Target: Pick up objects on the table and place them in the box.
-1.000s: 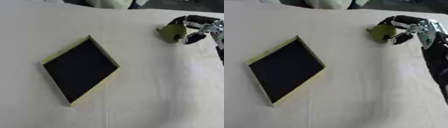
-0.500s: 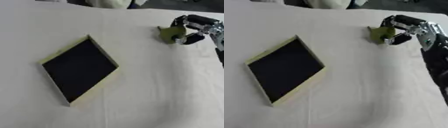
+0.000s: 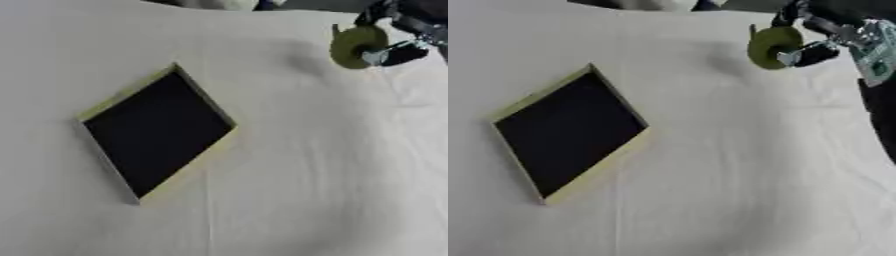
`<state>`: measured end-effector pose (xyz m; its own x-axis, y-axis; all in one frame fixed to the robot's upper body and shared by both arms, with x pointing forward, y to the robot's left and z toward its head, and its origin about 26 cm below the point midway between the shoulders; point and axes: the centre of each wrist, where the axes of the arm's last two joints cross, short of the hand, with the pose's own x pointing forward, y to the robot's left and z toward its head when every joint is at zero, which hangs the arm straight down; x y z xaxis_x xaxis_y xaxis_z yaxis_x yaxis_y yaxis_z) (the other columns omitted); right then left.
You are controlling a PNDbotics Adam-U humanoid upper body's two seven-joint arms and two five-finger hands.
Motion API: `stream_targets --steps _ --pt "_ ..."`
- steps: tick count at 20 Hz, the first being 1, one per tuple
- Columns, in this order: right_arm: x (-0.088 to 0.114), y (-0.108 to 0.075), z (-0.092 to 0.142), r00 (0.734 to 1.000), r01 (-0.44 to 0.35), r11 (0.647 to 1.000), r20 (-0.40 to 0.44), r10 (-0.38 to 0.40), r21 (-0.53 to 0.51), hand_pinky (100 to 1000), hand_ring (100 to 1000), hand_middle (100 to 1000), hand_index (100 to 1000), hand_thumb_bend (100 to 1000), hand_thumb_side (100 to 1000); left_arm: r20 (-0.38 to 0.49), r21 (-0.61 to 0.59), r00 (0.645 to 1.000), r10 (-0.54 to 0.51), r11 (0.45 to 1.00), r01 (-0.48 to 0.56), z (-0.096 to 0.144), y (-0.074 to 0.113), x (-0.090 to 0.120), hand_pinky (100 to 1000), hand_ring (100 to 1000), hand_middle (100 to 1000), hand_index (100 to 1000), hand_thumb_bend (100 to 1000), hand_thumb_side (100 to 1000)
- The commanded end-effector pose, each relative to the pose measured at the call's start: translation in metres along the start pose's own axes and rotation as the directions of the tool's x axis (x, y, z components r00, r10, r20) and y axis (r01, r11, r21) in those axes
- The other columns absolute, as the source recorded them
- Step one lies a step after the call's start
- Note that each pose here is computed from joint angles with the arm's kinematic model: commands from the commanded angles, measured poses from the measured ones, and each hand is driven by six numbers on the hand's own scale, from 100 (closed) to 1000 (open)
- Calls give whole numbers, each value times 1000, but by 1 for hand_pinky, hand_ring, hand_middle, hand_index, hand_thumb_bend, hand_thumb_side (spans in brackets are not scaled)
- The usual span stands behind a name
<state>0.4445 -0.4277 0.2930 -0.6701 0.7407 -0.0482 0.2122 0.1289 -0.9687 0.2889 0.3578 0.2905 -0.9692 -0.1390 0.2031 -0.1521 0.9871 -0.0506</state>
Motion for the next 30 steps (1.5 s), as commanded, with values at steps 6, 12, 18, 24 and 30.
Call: stream_targets --steps 6,12,18,24,30 --pt "44 -70 -18 960 -51 992 267 81 -117 626 719 468 620 100 114 34 -23 999 -25 999 25 -8 3 8 613 626 554 709 100 558" --pt "113 -80 -63 876 -19 985 472 99 -171 613 700 466 610 100 100 36 -17 999 -20 1000 20 -8 2 8 613 628 555 709 100 554" --pt "178 -71 -103 793 31 986 604 76 -165 605 698 465 609 100 100 55 8 998 -6 1000 6 -11 0 8 617 630 559 711 100 532" --pt "208 -66 -122 758 39 985 647 79 -166 606 691 466 605 100 100 73 29 997 -6 1000 4 -14 -2 8 619 633 561 711 100 518" --pt "230 -51 -136 741 61 987 669 56 -150 600 698 466 607 100 100 160 103 987 -13 995 -3 -27 3 14 634 638 569 715 100 443"
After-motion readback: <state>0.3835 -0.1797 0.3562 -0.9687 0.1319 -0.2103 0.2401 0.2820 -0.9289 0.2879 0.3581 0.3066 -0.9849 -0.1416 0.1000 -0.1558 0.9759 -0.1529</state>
